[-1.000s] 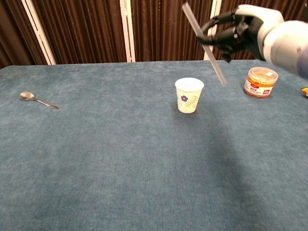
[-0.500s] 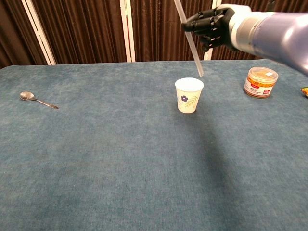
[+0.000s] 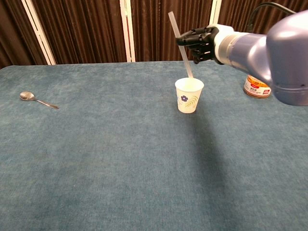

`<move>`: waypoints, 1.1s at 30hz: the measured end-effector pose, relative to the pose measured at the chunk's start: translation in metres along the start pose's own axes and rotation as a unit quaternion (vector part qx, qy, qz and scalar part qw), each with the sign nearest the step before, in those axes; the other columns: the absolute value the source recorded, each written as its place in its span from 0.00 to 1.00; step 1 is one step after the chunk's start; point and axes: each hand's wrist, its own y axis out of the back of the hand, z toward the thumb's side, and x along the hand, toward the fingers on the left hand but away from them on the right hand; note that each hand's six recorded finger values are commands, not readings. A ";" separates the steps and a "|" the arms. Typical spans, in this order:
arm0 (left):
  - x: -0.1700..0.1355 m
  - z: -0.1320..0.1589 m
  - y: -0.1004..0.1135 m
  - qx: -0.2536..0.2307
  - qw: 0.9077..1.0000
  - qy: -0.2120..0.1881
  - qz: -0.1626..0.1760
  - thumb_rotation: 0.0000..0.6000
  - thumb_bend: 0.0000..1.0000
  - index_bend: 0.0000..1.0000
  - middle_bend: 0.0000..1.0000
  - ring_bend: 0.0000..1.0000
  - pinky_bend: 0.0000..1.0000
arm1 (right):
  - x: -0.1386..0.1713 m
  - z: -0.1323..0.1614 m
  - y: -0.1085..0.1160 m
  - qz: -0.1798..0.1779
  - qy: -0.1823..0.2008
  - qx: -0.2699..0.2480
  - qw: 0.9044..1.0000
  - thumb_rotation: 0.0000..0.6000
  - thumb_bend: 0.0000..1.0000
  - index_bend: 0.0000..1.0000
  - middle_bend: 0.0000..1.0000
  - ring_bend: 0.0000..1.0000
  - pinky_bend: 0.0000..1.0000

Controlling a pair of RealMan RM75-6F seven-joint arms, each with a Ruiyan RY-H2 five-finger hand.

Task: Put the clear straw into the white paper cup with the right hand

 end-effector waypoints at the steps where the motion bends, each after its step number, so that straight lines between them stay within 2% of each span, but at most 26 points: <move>1: 0.000 0.000 0.000 0.000 1.000 0.000 0.000 1.00 0.17 0.00 0.00 0.00 0.00 | -0.001 0.000 -0.003 0.002 0.000 0.000 1.000 1.00 0.39 0.57 1.00 0.87 0.76; 6: 0.000 0.000 0.000 0.000 1.000 0.000 0.000 1.00 0.17 0.00 0.00 0.00 0.00 | -0.003 -0.007 -0.008 0.006 -0.008 0.004 1.000 1.00 0.39 0.57 1.00 0.87 0.75; 18: 0.000 0.000 0.000 0.000 1.000 0.000 -0.002 1.00 0.17 0.00 0.00 0.00 0.00 | -0.008 -0.025 -0.007 0.007 -0.025 -0.002 1.000 1.00 0.37 0.57 1.00 0.87 0.74; 25: 0.000 0.000 0.000 0.000 1.000 0.000 -0.002 1.00 0.17 0.00 0.00 0.00 0.00 | -0.006 -0.026 -0.008 0.019 -0.023 -0.004 1.000 1.00 0.35 0.50 1.00 0.87 0.74; 31: 0.000 0.000 0.000 0.000 1.000 0.000 -0.002 1.00 0.17 0.00 0.00 0.00 0.00 | -0.004 -0.025 -0.007 0.023 -0.020 -0.005 1.000 1.00 0.32 0.34 1.00 0.87 0.74; 33: 0.000 0.000 0.000 0.000 1.000 0.000 -0.002 1.00 0.17 0.00 0.00 0.00 0.00 | -0.003 -0.025 -0.007 0.026 -0.021 -0.005 0.999 1.00 0.32 0.32 1.00 0.87 0.74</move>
